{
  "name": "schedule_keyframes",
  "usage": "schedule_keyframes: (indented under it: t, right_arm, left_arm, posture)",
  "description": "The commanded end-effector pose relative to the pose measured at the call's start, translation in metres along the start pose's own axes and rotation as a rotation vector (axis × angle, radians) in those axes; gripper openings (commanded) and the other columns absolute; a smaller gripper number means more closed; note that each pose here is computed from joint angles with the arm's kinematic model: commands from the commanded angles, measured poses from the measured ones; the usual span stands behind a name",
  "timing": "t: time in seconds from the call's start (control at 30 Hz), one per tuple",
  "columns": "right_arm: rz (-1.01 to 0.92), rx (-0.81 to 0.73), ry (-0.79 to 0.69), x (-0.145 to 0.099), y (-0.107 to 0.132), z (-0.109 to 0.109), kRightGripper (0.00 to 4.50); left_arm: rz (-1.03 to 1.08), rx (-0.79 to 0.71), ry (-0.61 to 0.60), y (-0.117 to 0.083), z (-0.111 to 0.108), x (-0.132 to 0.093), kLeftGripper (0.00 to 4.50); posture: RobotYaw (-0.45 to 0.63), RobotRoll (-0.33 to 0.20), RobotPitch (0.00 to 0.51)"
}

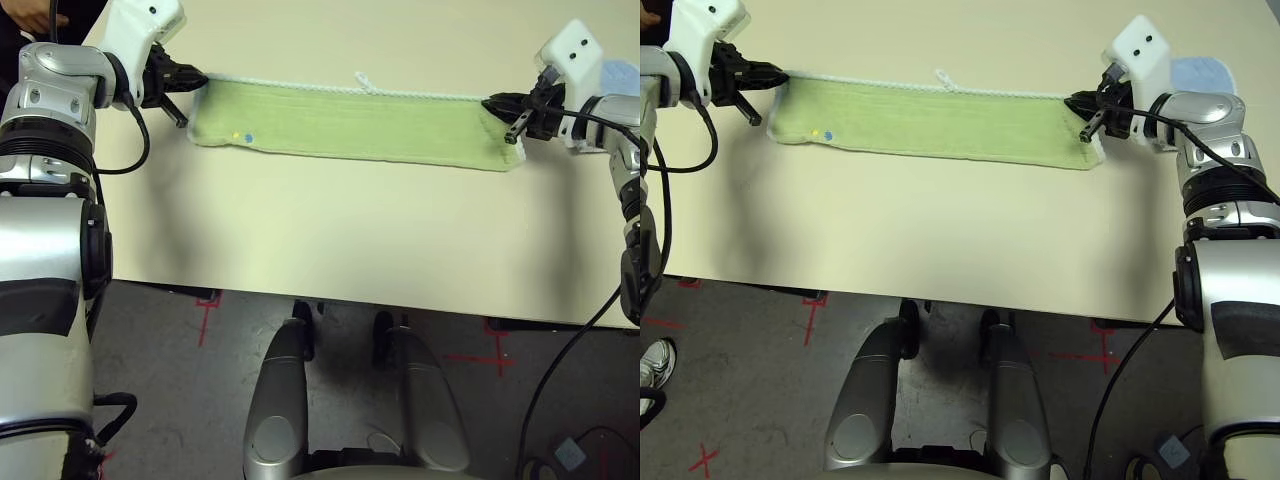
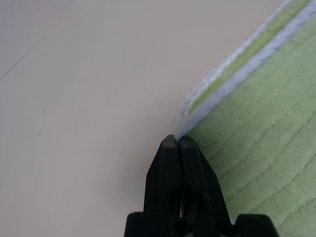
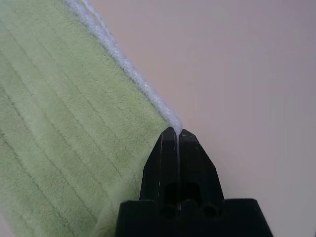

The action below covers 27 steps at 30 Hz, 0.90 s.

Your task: Fold the towel and set it aside.

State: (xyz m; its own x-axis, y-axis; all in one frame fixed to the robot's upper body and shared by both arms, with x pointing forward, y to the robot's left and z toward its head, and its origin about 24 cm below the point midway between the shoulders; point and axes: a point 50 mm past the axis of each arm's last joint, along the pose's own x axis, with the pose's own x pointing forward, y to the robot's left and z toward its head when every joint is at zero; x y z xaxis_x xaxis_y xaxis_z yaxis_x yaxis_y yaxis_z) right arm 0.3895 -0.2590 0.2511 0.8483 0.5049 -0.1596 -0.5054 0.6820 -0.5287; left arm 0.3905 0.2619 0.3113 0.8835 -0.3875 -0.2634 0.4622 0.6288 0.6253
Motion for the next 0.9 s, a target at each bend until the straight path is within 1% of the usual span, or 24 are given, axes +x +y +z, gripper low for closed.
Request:
schedule_keyframes:
  t: [0.03, 0.2, 0.23, 0.3, 0.33, 0.4, 0.47, 0.5, 0.53, 0.6, 0.67, 0.7, 0.73, 0.8, 0.9]
  right_arm:
    - [-0.046, 0.01, 0.036, -0.003, -0.004, -0.005, 0.02]
    - [-0.078, 0.01, 0.065, -0.003, -0.006, -0.01, 0.02]
    - [-0.092, 0.007, 0.067, -0.003, -0.006, -0.011, 0.0]
    - [-0.084, 0.023, 0.061, -0.002, -0.005, -0.012, 0.57]
    - [-0.079, 0.034, 0.031, -0.002, -0.005, -0.009, 0.79]
    - [-0.081, 0.044, -0.014, -0.003, -0.006, -0.006, 1.47]
    - [-0.082, 0.054, -0.088, -0.004, -0.008, 0.001, 2.32]
    - [-0.075, 0.061, -0.129, -0.004, -0.008, 0.005, 2.62]
    - [-0.065, 0.07, -0.171, -0.005, -0.008, 0.009, 3.04]
    - [-0.032, 0.105, -0.261, -0.007, -0.009, 0.017, 3.76]
    - [0.053, 0.179, -0.415, -0.014, -0.01, 0.03, 4.46]
    - [0.106, 0.22, -0.459, -0.018, -0.011, 0.033, 4.46]
    - [0.154, 0.255, -0.477, -0.022, -0.011, 0.033, 4.46]
    - [0.188, 0.314, -0.486, -0.025, -0.011, 0.031, 4.46]
    - [0.24, 0.396, -0.435, -0.029, -0.006, 0.019, 4.46]
  left_arm:
    - [0.018, -0.015, 0.027, -0.002, -0.011, 0.001, 0.0]
    - [0.039, -0.035, -0.013, -0.003, -0.008, 0.004, 0.0]
    - [0.034, -0.045, -0.017, -0.003, -0.008, 0.004, 0.46]
    - [0.044, -0.069, -0.029, -0.003, -0.009, 0.005, 1.05]
    - [0.052, -0.089, -0.053, -0.003, -0.008, 0.004, 1.37]
    - [0.07, -0.105, -0.078, -0.001, -0.007, 0.003, 2.11]
    - [0.096, -0.127, -0.124, 0.003, -0.002, 0.0, 2.94]
    - [0.11, -0.152, -0.157, 0.005, 0.001, -0.001, 3.28]
    - [0.123, -0.171, -0.18, 0.007, 0.004, -0.002, 3.69]
    - [0.114, -0.173, -0.223, 0.01, 0.011, -0.006, 4.46]
    - [0.024, -0.237, -0.358, 0.014, 0.027, -0.014, 4.5]
    - [-0.048, -0.288, -0.412, 0.014, 0.032, -0.019, 4.5]
    - [-0.122, -0.322, -0.442, 0.014, 0.033, -0.024, 4.5]
    - [-0.224, -0.349, -0.46, 0.011, 0.031, -0.029, 4.5]
    - [-0.357, -0.36, -0.455, 0.0, 0.019, -0.029, 4.5]
  posture:
    - [0.07, 0.0, 0.373]
    - [0.08, 0.0, 0.373]
    - [0.08, 0.0, 0.373]
    - [0.08, 0.0, 0.373]
    - [0.08, 0.0, 0.374]
    - [0.08, 0.0, 0.373]
    - [0.08, 0.0, 0.373]
    - [0.08, 0.0, 0.373]
    - [0.08, 0.0, 0.373]
    - [0.07, 0.0, 0.37]
    - [0.07, 0.0, 0.368]
    - [0.07, 0.0, 0.367]
    - [0.07, 0.0, 0.367]
    - [0.07, 0.0, 0.367]
    - [0.07, 0.0, 0.366]
